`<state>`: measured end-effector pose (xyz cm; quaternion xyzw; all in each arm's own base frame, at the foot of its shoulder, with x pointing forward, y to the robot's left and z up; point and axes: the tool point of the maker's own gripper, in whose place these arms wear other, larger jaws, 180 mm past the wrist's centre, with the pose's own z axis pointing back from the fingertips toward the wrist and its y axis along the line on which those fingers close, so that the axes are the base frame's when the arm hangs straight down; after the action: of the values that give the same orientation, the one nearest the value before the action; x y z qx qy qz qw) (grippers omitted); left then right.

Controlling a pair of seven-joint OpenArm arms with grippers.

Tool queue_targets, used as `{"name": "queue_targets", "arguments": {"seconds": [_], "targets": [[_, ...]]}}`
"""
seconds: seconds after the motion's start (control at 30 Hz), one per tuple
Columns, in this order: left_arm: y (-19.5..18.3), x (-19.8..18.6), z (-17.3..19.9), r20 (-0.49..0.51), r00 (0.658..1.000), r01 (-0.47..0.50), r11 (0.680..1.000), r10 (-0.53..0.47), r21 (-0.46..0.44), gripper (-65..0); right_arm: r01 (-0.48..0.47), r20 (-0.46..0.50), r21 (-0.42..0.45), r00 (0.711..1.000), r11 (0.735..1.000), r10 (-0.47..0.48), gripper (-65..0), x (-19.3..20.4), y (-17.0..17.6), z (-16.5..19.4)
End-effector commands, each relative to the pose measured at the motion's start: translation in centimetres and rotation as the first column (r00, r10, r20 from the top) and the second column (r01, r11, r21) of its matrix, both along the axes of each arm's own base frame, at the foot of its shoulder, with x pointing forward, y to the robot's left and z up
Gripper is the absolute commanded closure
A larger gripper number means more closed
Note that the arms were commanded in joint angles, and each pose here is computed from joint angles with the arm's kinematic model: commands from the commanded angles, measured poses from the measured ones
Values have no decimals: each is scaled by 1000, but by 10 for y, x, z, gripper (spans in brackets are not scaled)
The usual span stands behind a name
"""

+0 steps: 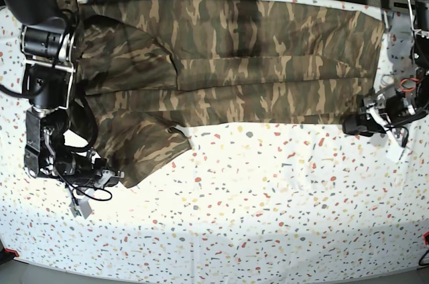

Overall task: Fold the T-shirt properly
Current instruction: 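Grasp the strip's end corners with both grippers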

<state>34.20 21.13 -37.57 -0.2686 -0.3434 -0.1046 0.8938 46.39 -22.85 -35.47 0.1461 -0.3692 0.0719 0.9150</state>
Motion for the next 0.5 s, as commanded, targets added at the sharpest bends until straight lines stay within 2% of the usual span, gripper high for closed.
{"name": "queue_targets", "arguments": {"seconds": [0.0,0.1,0.17,0.27,0.33,0.4,0.47], "targets": [[3,7,18,45,999,27,999,-28,27,-311,2,80,6,997,1000,-3,0,17,-4,28],[-3,-7,16,4,996,89,993,-90,74,-311,3,80,6,997,1000,-3,0,17,-4,28],[-1,-12,10,-2,996,89,990,-90,105,-311,2,80,6,997,1000,-3,0,17,-4,28],[23,-12,-7,27,997,62,959,-72,276,-311,2,80,6,997,1000,-3,0,17,-4,28],[33,-15,-15,34,996,60,936,-77,347,-311,2,80,6,997,1000,-3,0,17,-4,28],[31,-17,-16,32,997,60,942,-74,331,-311,2,79,6,997,1000,-3,0,17,-4,28],[23,-16,-11,39,997,54,961,-67,271,-311,1,75,5,997,1000,-2,0,16,-4,28]]}}
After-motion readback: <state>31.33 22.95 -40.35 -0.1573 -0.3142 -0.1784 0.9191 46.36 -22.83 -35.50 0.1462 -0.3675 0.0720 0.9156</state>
